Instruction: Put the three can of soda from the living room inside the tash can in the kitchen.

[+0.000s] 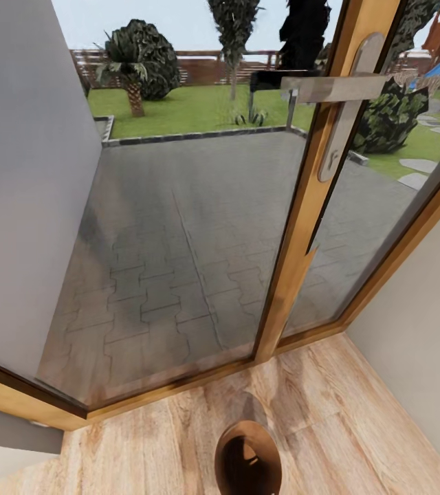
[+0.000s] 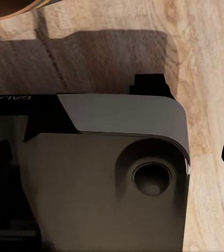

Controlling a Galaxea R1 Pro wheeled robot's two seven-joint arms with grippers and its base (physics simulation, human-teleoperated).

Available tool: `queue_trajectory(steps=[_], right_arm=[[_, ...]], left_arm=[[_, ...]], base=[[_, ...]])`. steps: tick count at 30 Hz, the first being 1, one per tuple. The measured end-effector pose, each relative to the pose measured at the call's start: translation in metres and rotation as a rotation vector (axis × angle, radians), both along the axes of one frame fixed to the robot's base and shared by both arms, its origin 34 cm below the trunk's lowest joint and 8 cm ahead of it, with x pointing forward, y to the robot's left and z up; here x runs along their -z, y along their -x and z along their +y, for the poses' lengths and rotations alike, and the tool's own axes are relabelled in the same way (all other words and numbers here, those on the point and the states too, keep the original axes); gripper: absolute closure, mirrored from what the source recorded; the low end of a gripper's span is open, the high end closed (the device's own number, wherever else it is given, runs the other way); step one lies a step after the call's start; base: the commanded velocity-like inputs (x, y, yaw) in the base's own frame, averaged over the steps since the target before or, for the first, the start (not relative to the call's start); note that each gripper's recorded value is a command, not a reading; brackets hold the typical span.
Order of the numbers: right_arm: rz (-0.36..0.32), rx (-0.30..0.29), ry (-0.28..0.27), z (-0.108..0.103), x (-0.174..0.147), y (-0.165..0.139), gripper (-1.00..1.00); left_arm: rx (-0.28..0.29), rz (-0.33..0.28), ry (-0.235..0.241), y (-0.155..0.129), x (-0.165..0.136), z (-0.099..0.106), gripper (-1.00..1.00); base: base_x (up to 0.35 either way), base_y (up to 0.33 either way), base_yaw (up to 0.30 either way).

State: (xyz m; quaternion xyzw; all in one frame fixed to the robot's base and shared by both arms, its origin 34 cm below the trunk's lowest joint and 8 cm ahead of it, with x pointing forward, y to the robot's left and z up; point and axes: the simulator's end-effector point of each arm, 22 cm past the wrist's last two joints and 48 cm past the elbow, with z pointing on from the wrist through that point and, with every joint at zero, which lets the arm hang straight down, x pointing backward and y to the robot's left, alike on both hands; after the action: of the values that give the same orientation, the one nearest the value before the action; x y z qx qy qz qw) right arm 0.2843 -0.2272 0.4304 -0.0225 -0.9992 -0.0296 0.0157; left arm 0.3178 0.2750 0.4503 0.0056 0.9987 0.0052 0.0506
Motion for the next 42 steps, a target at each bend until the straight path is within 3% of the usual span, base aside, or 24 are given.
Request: queue_trajectory(steps=[20,28,32,35,42], right_arm=[[0.005,0.003,0.002,-0.001,0.026,0.004,-1.0],[0.014,-0.002,0.002,-0.001,0.042,0.007,-1.0],[-0.052,-0.004,-0.002,-0.001,0.033,-0.037,-1.0],[-0.107,-0.007,-0.006,0.001,0.019,-0.075,-1.0],[-0.159,-0.01,-0.035,0.008,0.022,-0.096,-1.0]], left_arm=[[-0.002,-0.002,0.003,0.001,0.025,-0.001,-1.0],[-0.007,-0.035,-0.001,-0.013,0.035,0.001,-1.0],[-0.038,-0.035,-0.022,-0.016,0.04,0.015,-1.0],[-0.04,-0.065,-0.026,-0.039,0.032,0.017,-1.0],[-0.036,-0.104,-0.031,-0.058,0.034,0.019,-1.0]], base=[[0.0,0.0,0.0],[0.0,0.0,0.0],[0.0,0.0,0.0],[0.0,0.0,0.0],[0.0,0.0,0.0]])
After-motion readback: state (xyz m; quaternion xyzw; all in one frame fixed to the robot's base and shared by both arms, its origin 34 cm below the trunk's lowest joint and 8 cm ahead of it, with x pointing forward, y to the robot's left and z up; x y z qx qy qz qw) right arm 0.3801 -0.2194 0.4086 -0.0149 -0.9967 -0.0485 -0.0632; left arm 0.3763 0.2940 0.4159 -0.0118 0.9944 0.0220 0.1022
